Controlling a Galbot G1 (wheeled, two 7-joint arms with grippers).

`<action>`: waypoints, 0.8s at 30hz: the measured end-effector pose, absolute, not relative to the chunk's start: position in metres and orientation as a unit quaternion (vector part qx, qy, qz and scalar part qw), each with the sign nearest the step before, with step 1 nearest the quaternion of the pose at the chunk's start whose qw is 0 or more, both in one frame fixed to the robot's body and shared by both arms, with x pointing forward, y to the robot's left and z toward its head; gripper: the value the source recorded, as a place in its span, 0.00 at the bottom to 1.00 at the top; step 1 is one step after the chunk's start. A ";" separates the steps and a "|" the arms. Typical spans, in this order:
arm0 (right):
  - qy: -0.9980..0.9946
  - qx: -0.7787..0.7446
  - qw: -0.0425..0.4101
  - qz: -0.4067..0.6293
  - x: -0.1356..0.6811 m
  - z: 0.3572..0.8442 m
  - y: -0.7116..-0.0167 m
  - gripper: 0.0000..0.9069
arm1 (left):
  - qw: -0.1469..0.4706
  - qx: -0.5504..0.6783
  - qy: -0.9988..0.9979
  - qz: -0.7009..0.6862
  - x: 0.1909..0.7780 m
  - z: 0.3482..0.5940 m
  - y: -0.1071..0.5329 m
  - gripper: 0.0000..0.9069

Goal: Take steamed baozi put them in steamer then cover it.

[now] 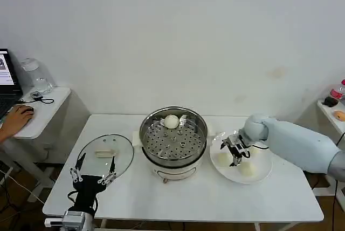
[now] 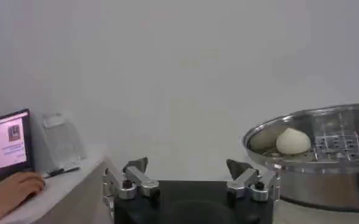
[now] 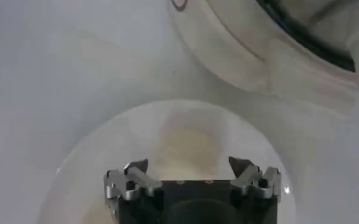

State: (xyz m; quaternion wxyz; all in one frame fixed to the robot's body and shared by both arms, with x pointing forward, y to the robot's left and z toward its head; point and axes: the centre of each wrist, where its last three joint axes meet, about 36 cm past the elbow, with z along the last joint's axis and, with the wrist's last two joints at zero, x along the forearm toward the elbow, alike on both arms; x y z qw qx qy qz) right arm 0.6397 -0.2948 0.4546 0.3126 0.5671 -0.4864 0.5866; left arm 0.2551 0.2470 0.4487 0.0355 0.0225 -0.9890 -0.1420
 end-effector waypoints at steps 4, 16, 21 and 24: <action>-0.486 0.565 0.315 0.588 0.641 0.450 -0.293 0.77 | 0.034 0.022 -0.989 -0.141 0.254 0.450 0.247 1.00; -0.489 0.561 0.319 0.587 0.642 0.449 -0.293 0.60 | 0.031 0.024 -0.989 -0.140 0.254 0.453 0.246 1.00; -0.494 0.557 0.318 0.587 0.643 0.458 -0.297 0.61 | 0.031 0.023 -0.989 -0.141 0.254 0.453 0.246 1.00; -0.496 0.555 0.318 0.587 0.643 0.467 -0.300 0.62 | 0.031 0.023 -0.989 -0.141 0.254 0.453 0.246 1.00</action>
